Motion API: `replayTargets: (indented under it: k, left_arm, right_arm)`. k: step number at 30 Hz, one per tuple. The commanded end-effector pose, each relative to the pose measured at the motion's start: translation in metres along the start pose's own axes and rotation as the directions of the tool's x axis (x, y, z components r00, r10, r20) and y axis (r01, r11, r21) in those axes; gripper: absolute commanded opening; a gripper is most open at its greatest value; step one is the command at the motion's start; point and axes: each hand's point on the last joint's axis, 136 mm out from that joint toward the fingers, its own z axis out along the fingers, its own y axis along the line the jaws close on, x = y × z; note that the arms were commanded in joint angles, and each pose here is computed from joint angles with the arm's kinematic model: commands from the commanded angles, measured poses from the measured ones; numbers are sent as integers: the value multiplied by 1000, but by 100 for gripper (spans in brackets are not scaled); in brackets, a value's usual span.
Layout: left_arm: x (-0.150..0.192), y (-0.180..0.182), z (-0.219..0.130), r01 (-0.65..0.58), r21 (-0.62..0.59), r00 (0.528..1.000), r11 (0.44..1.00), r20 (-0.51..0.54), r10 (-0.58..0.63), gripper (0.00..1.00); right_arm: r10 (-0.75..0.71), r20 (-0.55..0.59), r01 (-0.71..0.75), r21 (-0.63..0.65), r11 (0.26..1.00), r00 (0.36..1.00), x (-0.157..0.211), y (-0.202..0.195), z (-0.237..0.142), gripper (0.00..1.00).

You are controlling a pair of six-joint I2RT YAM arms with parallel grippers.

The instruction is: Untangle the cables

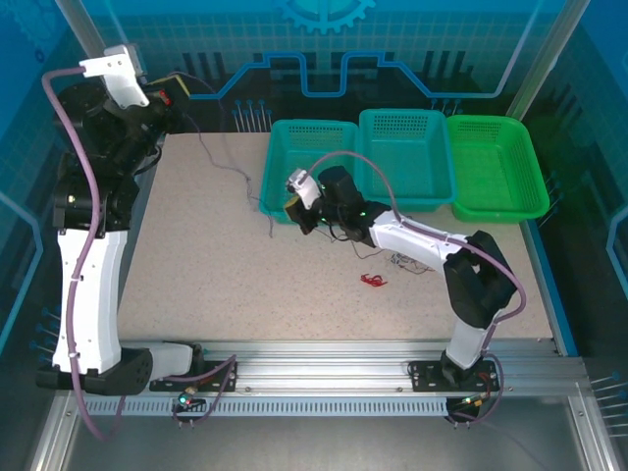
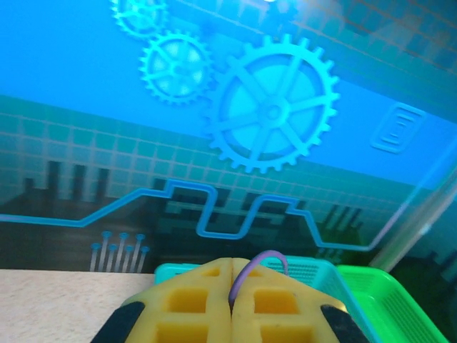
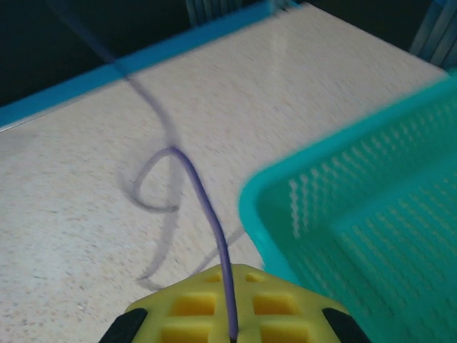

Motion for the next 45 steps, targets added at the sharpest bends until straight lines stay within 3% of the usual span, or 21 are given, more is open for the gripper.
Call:
replayTargets:
  k: [1, 4, 6, 11, 12, 21, 26, 36, 41, 45]
  left_arm:
    - [-17, 30, -19, 6, -182, 998, 983, 61, 6, 0]
    - [-27, 46, -28, 56, -237, 995, 970, 95, -34, 0]
    - [-30, 42, -25, 75, -202, 993, 977, 104, -55, 0]
    - [-52, -3, -1, 145, 71, 979, 987, 136, -154, 0]
    - [-60, -10, 3, 152, 103, 975, 983, 148, -166, 0]
    - [-130, -57, 42, 171, 336, 920, 926, 282, -272, 0]
    - [-125, -67, 87, 193, 396, 904, 898, 283, -320, 0]
    - [-11, -43, 189, 150, 248, 971, 957, 143, -190, 0]
    - [93, -27, 223, 193, 193, 981, 962, -72, -182, 0]
    - [188, -42, 219, 125, 196, 967, 973, -243, -75, 1]
  right_arm:
    - [271, 27, -268, 277, 923, 962, 33, -70, -34, 0]
    - [420, 47, -400, 422, 814, 906, 82, -104, -66, 0]
    - [428, 22, -386, 473, 792, 904, 98, -111, -80, 0]
    - [395, 64, -384, 417, 824, 917, 80, -101, -106, 0]
    - [406, 48, -388, 412, 824, 913, 90, -98, -110, 0]
    - [461, -31, -406, 424, 810, 887, 103, -81, -145, 0]
    - [458, -7, -410, 435, 801, 889, 102, -80, -158, 0]
    - [451, 13, -410, 437, 800, 893, 95, -78, -175, 0]
    - [444, 21, -408, 436, 802, 896, 88, -78, -186, 0]
    - [452, 43, -427, 418, 802, 891, 65, -79, -201, 0]
